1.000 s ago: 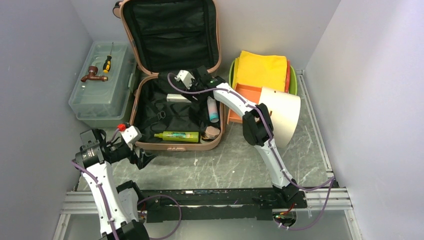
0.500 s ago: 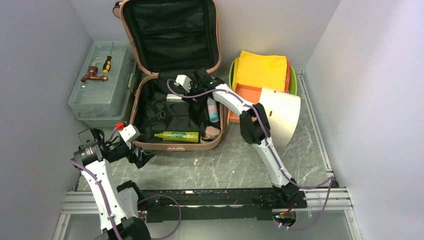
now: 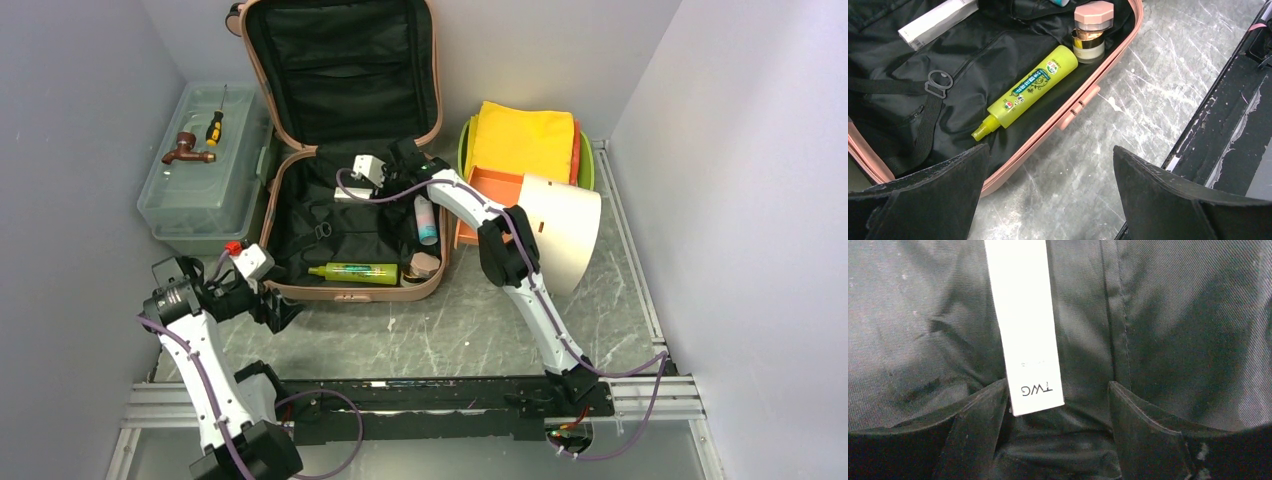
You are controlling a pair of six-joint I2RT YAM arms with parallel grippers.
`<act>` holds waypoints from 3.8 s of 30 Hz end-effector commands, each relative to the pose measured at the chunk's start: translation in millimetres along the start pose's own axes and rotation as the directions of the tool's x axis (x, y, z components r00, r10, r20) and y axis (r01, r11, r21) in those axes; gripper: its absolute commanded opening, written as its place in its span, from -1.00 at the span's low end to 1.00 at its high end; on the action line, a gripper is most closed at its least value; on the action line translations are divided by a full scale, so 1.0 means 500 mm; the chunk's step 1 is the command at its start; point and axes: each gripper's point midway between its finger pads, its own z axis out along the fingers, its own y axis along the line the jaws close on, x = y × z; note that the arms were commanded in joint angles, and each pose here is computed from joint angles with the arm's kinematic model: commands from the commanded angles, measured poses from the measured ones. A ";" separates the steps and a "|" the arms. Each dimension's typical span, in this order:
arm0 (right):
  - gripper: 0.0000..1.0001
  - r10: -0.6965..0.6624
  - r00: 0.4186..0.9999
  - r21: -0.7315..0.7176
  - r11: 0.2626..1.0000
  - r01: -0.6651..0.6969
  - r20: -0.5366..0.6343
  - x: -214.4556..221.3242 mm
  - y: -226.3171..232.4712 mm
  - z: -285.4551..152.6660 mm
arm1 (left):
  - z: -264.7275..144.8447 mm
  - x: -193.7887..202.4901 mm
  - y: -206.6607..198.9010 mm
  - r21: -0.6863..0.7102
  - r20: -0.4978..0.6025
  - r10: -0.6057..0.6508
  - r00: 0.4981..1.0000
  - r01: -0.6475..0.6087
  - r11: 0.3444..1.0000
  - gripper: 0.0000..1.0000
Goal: Open, take out, and arrange the luggage
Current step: Pick up the personal item from the luggage, then place the personal item in the drawer.
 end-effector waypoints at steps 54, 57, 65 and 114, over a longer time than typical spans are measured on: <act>-0.94 0.534 0.834 0.407 0.736 -0.540 0.140 0.003 0.014 -0.767 | -0.026 -0.043 0.029 -0.143 0.013 0.075 0.997 -0.073 0.987 0.98; -0.93 0.565 0.806 0.421 0.697 -0.580 0.174 0.020 0.032 -0.798 | -0.029 -0.046 0.027 -0.152 0.010 0.086 0.996 -0.084 0.985 0.98; -1.00 0.657 0.701 0.407 0.580 -0.705 0.277 0.046 0.060 -0.797 | -0.026 -0.046 0.015 -0.145 0.024 0.096 0.995 -0.092 0.985 0.98; -0.16 0.836 0.284 0.120 0.258 -0.959 0.470 0.039 0.120 -0.743 | -0.038 -0.056 0.025 -0.179 0.047 0.055 0.997 -0.046 0.983 0.98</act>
